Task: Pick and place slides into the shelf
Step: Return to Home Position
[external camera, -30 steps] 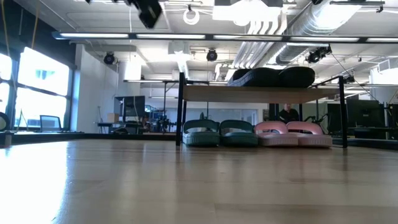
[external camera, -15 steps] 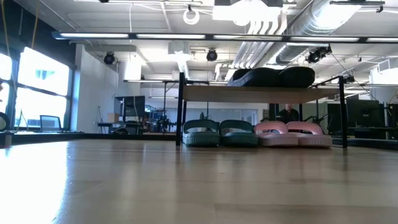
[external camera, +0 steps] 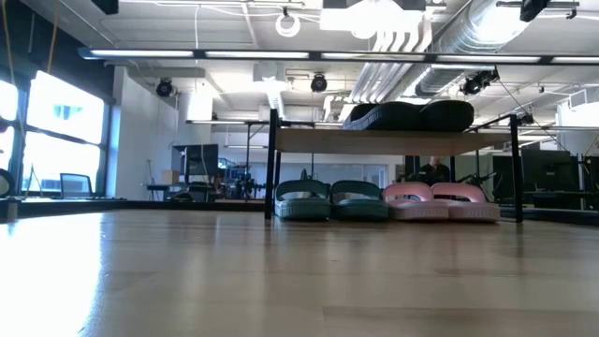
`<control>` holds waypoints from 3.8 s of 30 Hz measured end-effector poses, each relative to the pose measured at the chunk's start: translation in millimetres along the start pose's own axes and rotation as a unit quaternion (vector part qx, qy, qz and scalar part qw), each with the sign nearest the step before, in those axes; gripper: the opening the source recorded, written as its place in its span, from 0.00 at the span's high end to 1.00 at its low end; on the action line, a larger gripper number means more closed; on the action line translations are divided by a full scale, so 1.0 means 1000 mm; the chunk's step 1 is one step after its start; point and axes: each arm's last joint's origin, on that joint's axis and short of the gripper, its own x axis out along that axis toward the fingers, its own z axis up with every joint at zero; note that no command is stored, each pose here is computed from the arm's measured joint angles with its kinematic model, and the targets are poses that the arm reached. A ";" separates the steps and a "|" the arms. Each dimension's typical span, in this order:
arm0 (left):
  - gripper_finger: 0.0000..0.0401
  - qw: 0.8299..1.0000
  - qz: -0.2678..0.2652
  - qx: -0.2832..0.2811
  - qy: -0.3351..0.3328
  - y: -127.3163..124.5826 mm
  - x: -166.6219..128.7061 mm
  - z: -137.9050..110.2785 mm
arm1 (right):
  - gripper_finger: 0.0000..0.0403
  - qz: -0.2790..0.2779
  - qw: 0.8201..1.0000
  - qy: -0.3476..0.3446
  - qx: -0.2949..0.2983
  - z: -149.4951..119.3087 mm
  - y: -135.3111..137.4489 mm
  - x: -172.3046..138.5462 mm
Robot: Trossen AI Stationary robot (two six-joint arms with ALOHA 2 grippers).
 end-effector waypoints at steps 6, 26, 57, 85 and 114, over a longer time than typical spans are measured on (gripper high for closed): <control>1.00 0.999 0.027 -0.019 -0.012 0.000 -0.011 -0.020 | 1.00 0.007 1.000 -0.011 0.026 -0.023 -0.002 -0.009; 1.00 0.997 0.041 -0.039 -0.043 0.008 -0.005 -0.069 | 1.00 0.078 0.994 -0.051 0.057 -0.082 0.007 0.003; 1.00 0.994 0.074 -0.068 0.048 0.021 0.009 -0.152 | 1.00 0.035 0.993 0.104 0.031 -0.135 0.006 0.003; 1.00 0.994 0.091 -0.008 0.054 0.022 0.008 -0.152 | 1.00 -0.025 0.989 0.147 -0.002 -0.144 0.002 0.001; 1.00 0.994 0.091 -0.008 0.054 0.022 0.008 -0.152 | 1.00 -0.025 0.989 0.148 -0.002 -0.144 0.002 0.001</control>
